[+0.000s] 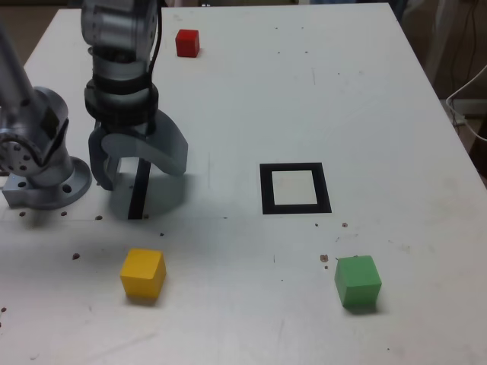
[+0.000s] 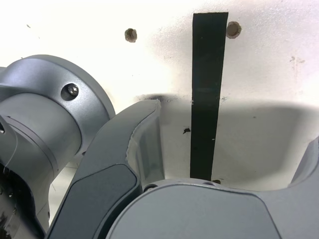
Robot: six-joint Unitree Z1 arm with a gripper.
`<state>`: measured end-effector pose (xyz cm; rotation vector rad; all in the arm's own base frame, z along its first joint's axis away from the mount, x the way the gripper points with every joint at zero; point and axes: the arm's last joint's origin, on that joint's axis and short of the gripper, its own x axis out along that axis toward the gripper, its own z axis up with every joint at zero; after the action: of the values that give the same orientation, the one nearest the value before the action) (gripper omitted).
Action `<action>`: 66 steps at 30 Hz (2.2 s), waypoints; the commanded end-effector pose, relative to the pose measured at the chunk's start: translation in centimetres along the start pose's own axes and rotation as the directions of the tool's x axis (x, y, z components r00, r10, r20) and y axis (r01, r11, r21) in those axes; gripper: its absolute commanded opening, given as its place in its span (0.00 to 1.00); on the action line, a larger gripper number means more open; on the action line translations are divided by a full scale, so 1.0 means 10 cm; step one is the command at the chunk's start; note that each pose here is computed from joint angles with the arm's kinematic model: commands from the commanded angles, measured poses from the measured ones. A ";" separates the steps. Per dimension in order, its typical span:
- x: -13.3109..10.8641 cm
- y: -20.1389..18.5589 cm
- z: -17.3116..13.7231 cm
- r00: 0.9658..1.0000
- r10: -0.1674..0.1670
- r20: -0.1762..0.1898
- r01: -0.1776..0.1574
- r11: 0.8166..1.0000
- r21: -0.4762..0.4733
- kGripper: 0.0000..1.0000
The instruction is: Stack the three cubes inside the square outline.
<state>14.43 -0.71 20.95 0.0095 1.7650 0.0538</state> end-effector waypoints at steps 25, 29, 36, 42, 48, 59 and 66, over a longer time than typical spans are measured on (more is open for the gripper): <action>-0.67 0.94 0.27 0.992 0.113 -0.050 -0.116 0.991 -0.063 0.99; -0.69 1.10 0.35 0.994 0.093 -0.053 -0.097 0.993 -0.062 0.99; -0.67 1.46 0.35 0.998 0.048 -0.047 -0.053 0.992 -0.116 0.99; -0.63 1.82 0.29 0.999 0.011 -0.049 -0.020 0.984 -0.179 0.99; -0.67 2.10 0.29 0.999 0.013 -0.039 -0.020 0.977 -0.212 0.99; -0.60 2.79 0.36 0.998 -0.025 -0.065 0.009 0.971 -0.237 0.98; -0.61 3.05 0.42 0.996 0.027 -0.081 -0.043 0.979 -0.202 0.98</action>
<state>18.94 29.08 27.64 -0.1204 1.8219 0.2640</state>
